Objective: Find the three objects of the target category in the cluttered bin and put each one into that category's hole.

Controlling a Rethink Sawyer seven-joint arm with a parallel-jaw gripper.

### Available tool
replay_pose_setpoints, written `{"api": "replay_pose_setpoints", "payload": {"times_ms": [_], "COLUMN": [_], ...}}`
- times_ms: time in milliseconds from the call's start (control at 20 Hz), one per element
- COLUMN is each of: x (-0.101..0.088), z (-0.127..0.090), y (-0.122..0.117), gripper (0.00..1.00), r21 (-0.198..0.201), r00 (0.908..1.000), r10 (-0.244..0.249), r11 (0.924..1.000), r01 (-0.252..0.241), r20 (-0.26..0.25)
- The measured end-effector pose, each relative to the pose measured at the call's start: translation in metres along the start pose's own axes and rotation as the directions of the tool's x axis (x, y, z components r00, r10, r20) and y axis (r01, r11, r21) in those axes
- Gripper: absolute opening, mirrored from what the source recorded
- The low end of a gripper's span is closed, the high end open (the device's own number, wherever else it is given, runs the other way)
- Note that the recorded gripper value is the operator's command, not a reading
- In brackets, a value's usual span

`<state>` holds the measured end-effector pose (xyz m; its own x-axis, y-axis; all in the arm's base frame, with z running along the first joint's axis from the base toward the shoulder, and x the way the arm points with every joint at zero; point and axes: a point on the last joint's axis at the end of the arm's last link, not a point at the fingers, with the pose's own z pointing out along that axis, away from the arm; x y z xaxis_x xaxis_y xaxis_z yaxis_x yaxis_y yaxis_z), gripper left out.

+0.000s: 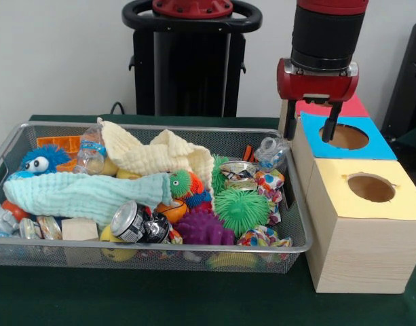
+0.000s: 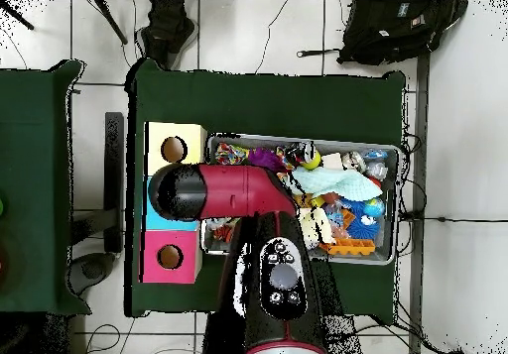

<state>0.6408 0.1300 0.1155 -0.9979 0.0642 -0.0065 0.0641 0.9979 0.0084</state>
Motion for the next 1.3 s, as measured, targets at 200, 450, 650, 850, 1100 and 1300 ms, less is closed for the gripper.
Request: {"api": "replay_pose_setpoints", "payload": {"times_ms": [200, 450, 650, 850, 1100, 1300], "x": [-0.005, -0.007, -0.004, 0.006, 0.015, 0.022], "z": [0.0, 0.0, 0.002, 0.009, 0.015, 0.023], "y": [-0.014, -0.037, -0.047, -0.053, -0.054, -0.054], "gripper": [1.0, 1.0, 1.0, 1.0, 1.0, 1.0], "r21": [-0.009, -0.012, -0.011, 0.002, 0.015, 0.026], "r00": [0.9997, 0.9982, 0.997, 0.9973, 0.9981, 0.9988], "r10": [0.024, 0.06, 0.076, 0.064, 0.043, 0.022], "r11": [0.9997, 0.9981, 0.9971, 0.9979, 0.999, 0.9995], "r01": [-0.024, -0.06, -0.076, -0.064, -0.042, -0.021], "r20": [0.0, -0.005, -0.017, -0.035, -0.044, -0.044]}}
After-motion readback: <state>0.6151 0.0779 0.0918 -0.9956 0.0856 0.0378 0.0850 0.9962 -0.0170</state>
